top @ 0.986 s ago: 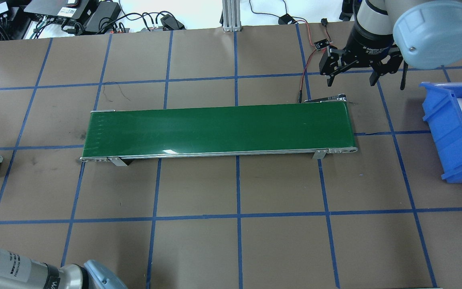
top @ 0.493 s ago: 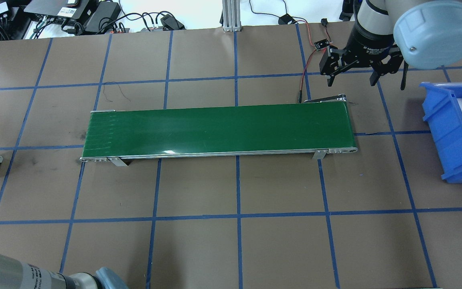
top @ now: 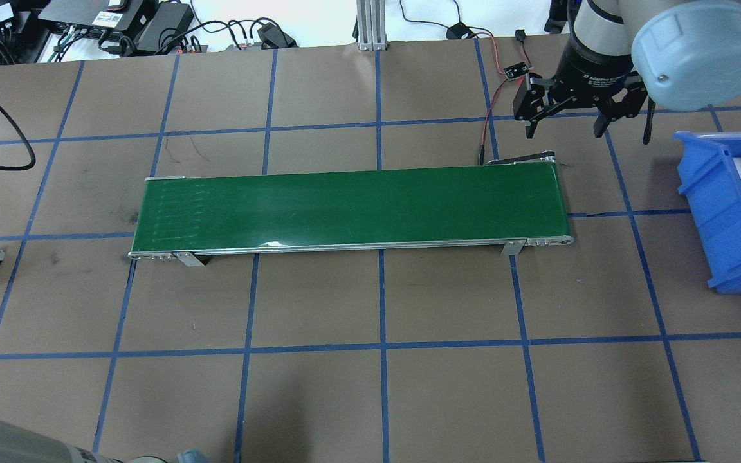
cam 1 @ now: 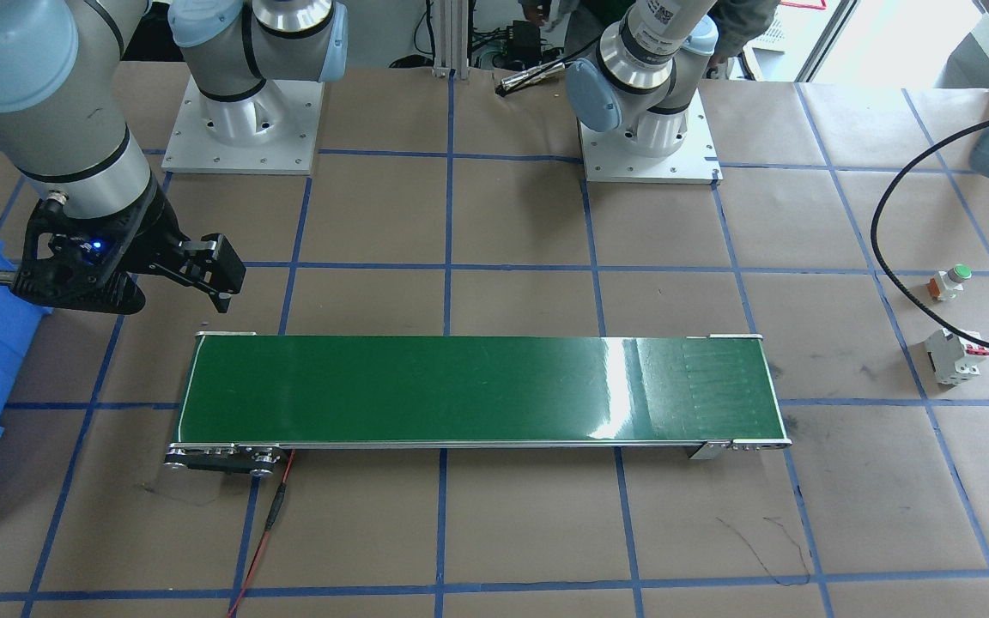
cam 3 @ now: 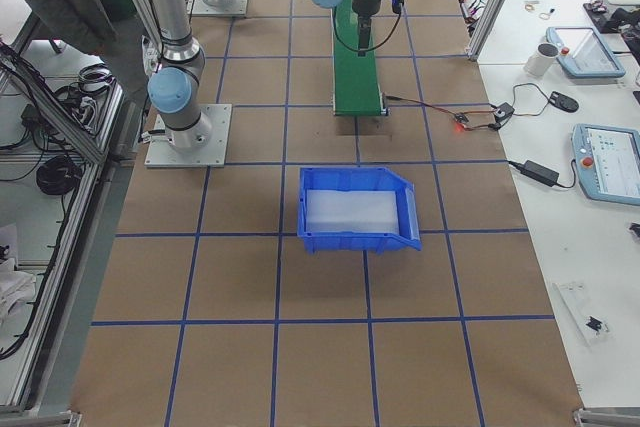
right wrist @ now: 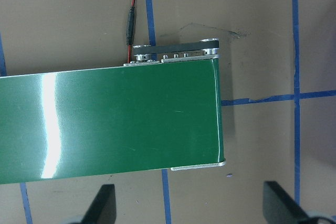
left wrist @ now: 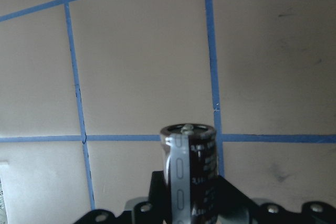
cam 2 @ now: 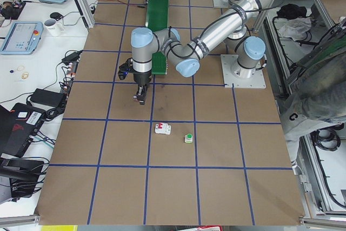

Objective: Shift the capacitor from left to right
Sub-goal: 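Lift the capacitor with the left gripper and carry it to the conveyor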

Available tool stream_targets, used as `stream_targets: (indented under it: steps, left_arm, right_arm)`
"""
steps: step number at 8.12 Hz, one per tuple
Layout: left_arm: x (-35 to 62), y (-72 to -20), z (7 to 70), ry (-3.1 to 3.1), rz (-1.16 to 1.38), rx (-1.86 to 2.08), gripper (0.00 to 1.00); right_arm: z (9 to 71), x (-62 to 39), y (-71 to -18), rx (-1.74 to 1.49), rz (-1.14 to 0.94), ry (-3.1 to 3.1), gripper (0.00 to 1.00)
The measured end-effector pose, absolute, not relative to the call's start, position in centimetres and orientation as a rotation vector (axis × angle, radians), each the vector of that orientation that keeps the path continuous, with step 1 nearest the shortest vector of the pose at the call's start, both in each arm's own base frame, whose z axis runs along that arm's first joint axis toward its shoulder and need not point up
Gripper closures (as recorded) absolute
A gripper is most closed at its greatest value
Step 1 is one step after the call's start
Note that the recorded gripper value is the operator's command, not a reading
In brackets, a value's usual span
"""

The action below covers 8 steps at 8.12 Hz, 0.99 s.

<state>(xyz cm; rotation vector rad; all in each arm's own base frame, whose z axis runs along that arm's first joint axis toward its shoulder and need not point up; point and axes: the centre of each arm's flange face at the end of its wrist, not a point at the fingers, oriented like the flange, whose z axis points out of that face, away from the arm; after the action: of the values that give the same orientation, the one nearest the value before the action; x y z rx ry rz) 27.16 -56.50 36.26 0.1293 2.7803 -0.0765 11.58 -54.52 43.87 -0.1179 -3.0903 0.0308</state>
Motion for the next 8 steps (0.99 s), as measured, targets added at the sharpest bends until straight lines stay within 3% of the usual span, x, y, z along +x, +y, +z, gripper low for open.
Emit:
stream_targets:
  steps: [8]
  left_arm:
    - [9.0, -56.3, 39.1, 2.901, 0.123, -0.147, 0.68]
  right_arm:
    - [43.9, 11.5, -54.5, -0.122, 0.031, -3.09, 0.0]
